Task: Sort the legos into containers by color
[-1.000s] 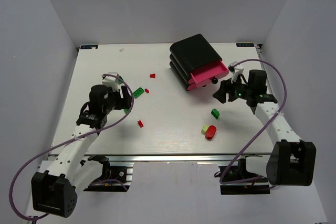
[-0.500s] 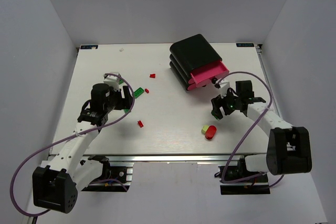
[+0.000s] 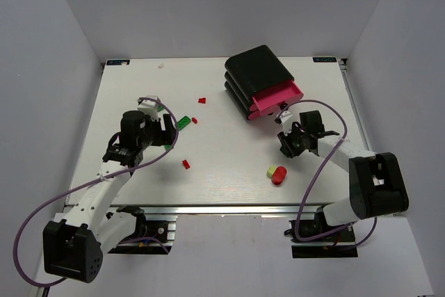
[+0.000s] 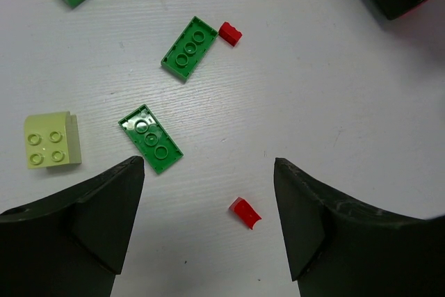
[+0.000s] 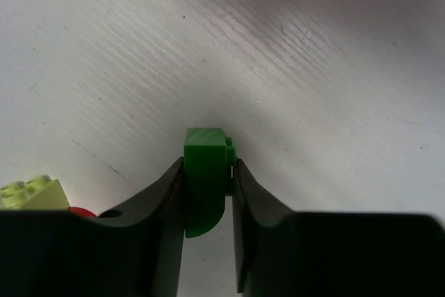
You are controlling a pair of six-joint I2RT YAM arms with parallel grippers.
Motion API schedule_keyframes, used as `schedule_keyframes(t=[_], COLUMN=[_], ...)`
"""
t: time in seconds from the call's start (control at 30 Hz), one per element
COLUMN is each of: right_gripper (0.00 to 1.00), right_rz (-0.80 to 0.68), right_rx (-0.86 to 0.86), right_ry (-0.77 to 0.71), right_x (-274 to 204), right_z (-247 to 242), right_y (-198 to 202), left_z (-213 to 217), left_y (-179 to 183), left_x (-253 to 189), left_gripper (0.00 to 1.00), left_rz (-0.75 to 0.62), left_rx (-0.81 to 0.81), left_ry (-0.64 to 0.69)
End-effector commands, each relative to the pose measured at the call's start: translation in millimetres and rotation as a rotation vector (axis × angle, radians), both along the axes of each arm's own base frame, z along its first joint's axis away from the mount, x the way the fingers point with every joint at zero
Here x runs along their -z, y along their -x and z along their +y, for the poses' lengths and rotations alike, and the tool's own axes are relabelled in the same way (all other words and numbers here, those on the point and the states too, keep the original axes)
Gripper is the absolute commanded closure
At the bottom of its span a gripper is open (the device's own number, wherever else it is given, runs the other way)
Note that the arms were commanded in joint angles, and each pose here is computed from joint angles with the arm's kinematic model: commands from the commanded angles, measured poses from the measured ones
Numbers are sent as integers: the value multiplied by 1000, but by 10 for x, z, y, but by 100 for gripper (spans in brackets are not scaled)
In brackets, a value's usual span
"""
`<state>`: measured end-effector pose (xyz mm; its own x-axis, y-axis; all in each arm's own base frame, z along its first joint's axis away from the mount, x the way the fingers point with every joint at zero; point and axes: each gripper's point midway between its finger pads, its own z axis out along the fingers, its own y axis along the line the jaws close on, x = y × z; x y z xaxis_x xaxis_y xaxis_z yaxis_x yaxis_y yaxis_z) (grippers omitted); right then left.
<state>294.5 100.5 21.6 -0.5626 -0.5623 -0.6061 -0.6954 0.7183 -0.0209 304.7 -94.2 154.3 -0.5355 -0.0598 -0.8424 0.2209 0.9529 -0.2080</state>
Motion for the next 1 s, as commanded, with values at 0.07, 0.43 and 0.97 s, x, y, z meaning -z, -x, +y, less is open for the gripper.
schedule_keyframes(t=[0.07, 0.43, 0.97], right_gripper=[99, 100, 87], right_rz=[-18, -350, -562], right_rx=[-89, -377, -334], right_ry=[-34, -198, -98], right_x=[-226, -2280, -2588], right_z=[72, 512, 654], right_y=[104, -36, -1286], left_z=[-34, -104, -170], left_y=[-47, -54, -44], left_x=[-212, -99, 20], left_gripper=[15, 16, 9], left_rz=[-52, -1, 40], left_rx=[16, 43, 67], left_ry=[18, 35, 25])
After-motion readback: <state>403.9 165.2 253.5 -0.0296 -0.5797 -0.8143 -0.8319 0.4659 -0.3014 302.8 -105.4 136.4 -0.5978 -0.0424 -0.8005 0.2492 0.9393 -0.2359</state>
